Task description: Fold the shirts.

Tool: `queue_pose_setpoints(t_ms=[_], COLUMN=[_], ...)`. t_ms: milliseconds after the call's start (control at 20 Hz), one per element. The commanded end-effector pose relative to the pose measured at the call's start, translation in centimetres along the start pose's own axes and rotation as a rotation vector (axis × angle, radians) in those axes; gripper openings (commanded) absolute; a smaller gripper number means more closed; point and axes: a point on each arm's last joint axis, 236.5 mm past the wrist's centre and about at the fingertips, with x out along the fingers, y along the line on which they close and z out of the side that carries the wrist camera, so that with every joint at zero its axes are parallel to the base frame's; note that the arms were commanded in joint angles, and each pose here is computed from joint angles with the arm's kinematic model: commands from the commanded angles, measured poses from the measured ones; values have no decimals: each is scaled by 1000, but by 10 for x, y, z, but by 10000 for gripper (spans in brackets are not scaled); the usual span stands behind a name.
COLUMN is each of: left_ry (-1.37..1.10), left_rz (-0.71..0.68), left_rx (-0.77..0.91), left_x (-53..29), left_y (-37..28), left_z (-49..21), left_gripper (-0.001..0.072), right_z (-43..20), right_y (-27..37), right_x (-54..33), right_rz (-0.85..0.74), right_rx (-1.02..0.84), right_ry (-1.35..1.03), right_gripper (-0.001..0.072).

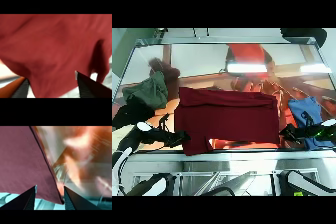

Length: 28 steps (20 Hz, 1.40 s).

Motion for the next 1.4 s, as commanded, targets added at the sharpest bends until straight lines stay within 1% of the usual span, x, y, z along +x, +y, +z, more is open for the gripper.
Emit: queue_pose_setpoints(t_ms=[0, 50, 350, 450, 550, 600, 650, 700, 800, 900, 1000, 1050, 1100, 1250, 1350], left_ry=[-72, -80, -85, -78, -66, -63, -59, -54, -44, -54, -70, -85, -101, -161, -246], left_rz=[14, 11, -17, -23, -28, -32, -35, -38, -33, 15, 97, 102, 93, 80, 74], left_rx=[52, 61, 122, 132, 140, 145, 152, 160, 184, 207, 193, 175, 161, 134, 165], left_x=[2, -3, -27, -31, -34, -36, -39, -43, -51, -61, -74, -80, -84, -101, -115], left_y=[-8, -12, -36, -40, -43, -45, -48, -50, -54, -47, -29, -23, -21, -17, -25], left_z=[18, 23, 38, 38, 37, 37, 37, 37, 35, 30, 22, 15, 10, -2, 9], left_gripper=[192, 22, 23, 23, 23, 23, 23, 23, 22, 22, 22, 21, 22, 22, 22], right_z=[-3, -3, -12, -17, -17, -19, -22, -22, -15, -8, -11, -13, -12, -4, 8], right_y=[-1, -1, -4, 6, 29, 40, 44, 48, 54, 47, 15, -1, -5, 12, 52], right_x=[3, 3, 15, 25, 32, 34, 33, 29, 15, 1, -8, -13, -17, -23, -27], right_rz=[1, 0, 21, 69, 152, 179, 183, 190, 189, 146, 24, -30, -33, 38, 190], right_rx=[-20, -28, -38, -58, -106, -139, -160, -171, -193, -185, -119, -69, -35, -28, -80], right_ry=[7, 6, 63, 103, 111, 121, 135, 141, 120, 79, 83, 85, 73, 22, -37], right_gripper=[405, 405, 403, 357, 349, 236, 89, 16, 16, 16, 15, 15, 15, 15, 16])
